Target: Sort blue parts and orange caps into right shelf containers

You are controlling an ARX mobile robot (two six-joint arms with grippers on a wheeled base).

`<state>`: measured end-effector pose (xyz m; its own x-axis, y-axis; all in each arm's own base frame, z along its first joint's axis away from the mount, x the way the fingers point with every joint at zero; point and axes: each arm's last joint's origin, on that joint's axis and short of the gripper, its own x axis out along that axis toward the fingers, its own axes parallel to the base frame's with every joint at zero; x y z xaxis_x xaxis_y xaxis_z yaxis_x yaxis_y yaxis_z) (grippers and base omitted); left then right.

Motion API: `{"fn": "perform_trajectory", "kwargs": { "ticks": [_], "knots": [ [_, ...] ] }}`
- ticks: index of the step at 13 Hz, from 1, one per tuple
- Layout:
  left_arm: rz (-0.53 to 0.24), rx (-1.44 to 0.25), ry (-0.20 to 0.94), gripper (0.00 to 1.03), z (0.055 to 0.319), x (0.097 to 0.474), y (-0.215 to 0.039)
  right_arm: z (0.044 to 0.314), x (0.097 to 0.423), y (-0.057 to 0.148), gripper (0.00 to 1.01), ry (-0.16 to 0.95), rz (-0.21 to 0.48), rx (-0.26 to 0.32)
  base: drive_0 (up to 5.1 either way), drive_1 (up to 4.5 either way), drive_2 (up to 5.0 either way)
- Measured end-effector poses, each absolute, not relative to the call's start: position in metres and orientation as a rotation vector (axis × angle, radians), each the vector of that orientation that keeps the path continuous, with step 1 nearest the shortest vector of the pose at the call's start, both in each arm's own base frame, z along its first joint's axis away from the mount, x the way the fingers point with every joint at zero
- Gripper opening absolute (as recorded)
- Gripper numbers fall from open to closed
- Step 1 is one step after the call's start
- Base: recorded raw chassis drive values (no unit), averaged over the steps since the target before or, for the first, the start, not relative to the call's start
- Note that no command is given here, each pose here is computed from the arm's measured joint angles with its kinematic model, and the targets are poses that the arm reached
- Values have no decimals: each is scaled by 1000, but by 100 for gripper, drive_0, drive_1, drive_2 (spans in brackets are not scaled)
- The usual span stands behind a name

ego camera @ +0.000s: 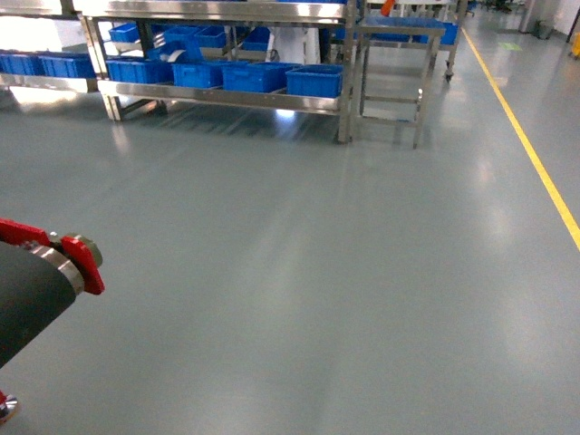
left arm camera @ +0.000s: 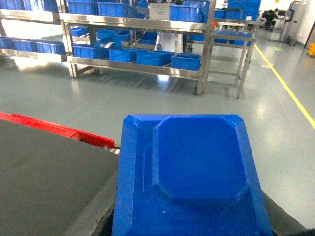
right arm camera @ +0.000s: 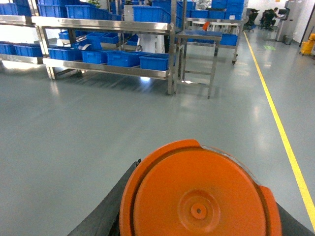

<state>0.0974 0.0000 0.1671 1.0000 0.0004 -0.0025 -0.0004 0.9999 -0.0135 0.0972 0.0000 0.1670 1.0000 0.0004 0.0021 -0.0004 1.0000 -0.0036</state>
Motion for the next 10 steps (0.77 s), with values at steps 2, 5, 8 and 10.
{"fn": "perform_trajectory", "kwargs": {
  "ticks": [2,5,8,10],
  "knots": [
    [0,-14,2,44,167,97,0,167,97,0,45,-2,0,-4,-158,-158,-158],
    [0,-14,2,44,167,97,0,167,97,0,45,-2,0,-4,-157,-157,-157],
    [0,-14,2,44,167,97,0,167,97,0,45,-2,0,-4,-155,-155,-155],
    [0,-14,2,44,167,97,0,167,97,0,45,-2,0,-4,-155,-155,-155]
  ]
}}
